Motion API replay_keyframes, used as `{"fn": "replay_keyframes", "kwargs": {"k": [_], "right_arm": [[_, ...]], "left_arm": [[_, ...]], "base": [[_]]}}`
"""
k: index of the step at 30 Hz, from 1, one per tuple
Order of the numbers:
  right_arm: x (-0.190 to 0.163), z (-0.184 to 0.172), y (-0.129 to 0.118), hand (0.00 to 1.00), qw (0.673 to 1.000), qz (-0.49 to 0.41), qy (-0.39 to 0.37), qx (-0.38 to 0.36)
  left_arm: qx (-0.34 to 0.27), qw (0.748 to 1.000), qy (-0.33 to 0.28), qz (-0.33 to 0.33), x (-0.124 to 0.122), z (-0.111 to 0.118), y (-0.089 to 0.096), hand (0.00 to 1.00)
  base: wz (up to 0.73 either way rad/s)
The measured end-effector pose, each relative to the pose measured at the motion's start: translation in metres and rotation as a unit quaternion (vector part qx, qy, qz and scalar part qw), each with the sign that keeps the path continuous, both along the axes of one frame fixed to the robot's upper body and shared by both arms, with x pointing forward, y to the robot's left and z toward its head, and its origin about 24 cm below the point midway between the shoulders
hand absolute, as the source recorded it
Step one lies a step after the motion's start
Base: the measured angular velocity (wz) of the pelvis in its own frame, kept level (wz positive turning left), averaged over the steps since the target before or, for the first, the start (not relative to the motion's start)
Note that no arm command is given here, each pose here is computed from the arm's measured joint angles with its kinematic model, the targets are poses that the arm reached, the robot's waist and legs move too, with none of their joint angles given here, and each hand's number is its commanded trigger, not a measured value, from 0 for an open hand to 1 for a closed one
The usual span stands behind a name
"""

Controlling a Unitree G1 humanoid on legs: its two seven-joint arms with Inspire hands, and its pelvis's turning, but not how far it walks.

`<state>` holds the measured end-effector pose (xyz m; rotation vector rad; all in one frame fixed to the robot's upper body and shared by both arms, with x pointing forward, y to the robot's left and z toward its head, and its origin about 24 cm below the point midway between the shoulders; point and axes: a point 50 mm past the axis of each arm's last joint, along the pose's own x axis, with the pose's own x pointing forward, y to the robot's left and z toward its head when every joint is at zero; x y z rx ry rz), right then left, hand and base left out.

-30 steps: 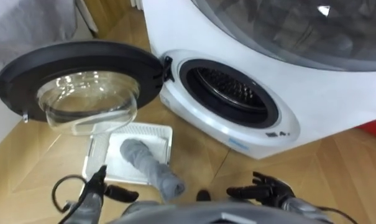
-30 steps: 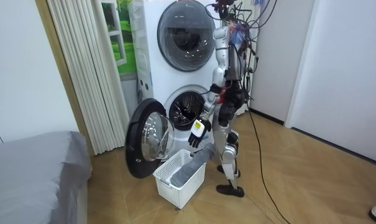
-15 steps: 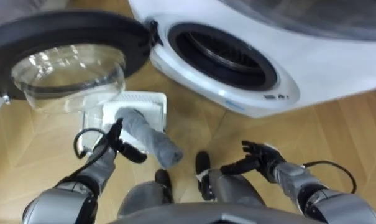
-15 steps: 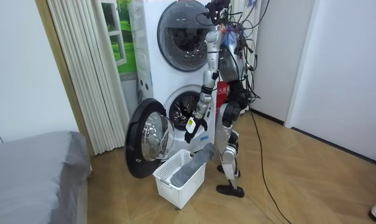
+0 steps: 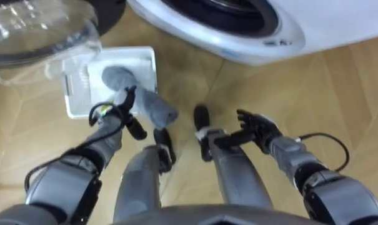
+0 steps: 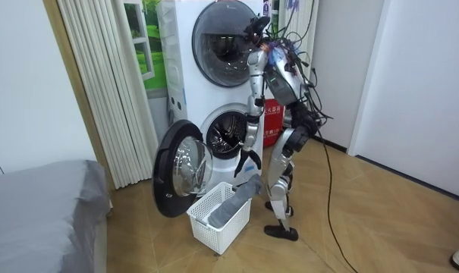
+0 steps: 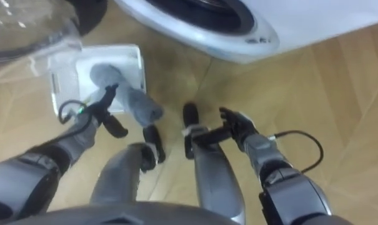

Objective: Put towel into washing machine

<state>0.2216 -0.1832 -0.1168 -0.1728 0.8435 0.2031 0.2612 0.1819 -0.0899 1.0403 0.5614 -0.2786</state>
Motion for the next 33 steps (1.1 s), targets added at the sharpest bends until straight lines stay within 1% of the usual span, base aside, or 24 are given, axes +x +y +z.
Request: {"fn": "replay_keyframes", "kwargs": {"k": [4,8,10,12,15,19,21,24,29,30,31,32,33], "right_arm": [[0.011,0.007,0.004,0.00,1.000,0.004,-0.022,0.009],[0.028,0.018,0.009,0.00,0.999,0.004,-0.047,0.025],[0.033,0.023,0.010,0.00,0.998,0.005,-0.059,0.030],[0.040,0.030,0.009,0.00,0.996,0.009,-0.077,0.035],[0.049,0.037,0.009,0.00,0.995,0.010,-0.092,0.040],[0.056,0.042,0.010,0.00,0.994,0.008,-0.103,0.043],[0.058,0.045,0.010,0.00,0.992,-0.006,-0.109,0.057],[0.062,0.048,0.009,0.00,0.991,-0.016,-0.114,0.075],[0.071,0.056,0.010,0.00,0.988,-0.021,-0.128,0.082],[0.071,0.057,0.009,0.00,0.988,-0.021,-0.131,0.083],[0.072,0.057,0.010,0.00,0.988,-0.021,-0.132,0.083],[0.073,0.058,0.010,0.00,0.987,-0.022,-0.134,0.085],[0.074,0.059,0.010,0.00,0.987,-0.024,-0.136,0.087]], "left_arm": [[0.036,0.998,-0.024,-0.041,0.013,0.010,-0.002,0.00],[0.082,0.991,-0.054,-0.087,0.028,0.024,-0.001,0.00],[0.100,0.987,-0.067,-0.111,0.033,0.029,-0.005,0.00],[0.121,0.978,-0.094,-0.138,0.043,0.039,-0.010,0.00],[0.145,0.969,-0.108,-0.168,0.047,0.043,-0.015,0.00],[0.168,0.960,-0.119,-0.189,0.050,0.047,-0.014,0.00],[0.179,0.956,-0.127,-0.193,0.055,0.052,-0.012,0.00],[0.187,0.953,-0.130,-0.200,0.057,0.055,-0.012,0.00],[0.197,0.946,-0.142,-0.214,0.061,0.059,-0.015,0.00],[0.198,0.946,-0.145,-0.214,0.061,0.060,-0.015,0.43],[0.199,0.945,-0.145,-0.216,0.061,0.060,-0.016,0.59],[0.202,0.943,-0.147,-0.218,0.061,0.060,-0.015,0.91],[0.205,0.941,-0.149,-0.223,0.061,0.060,-0.016,1.00]], "base": [[0.00],[-0.02],[-0.07],[-0.02],[0.00],[-0.01],[-0.04],[-0.06],[-0.01],[0.00],[0.00],[0.00],[-0.04]]}}
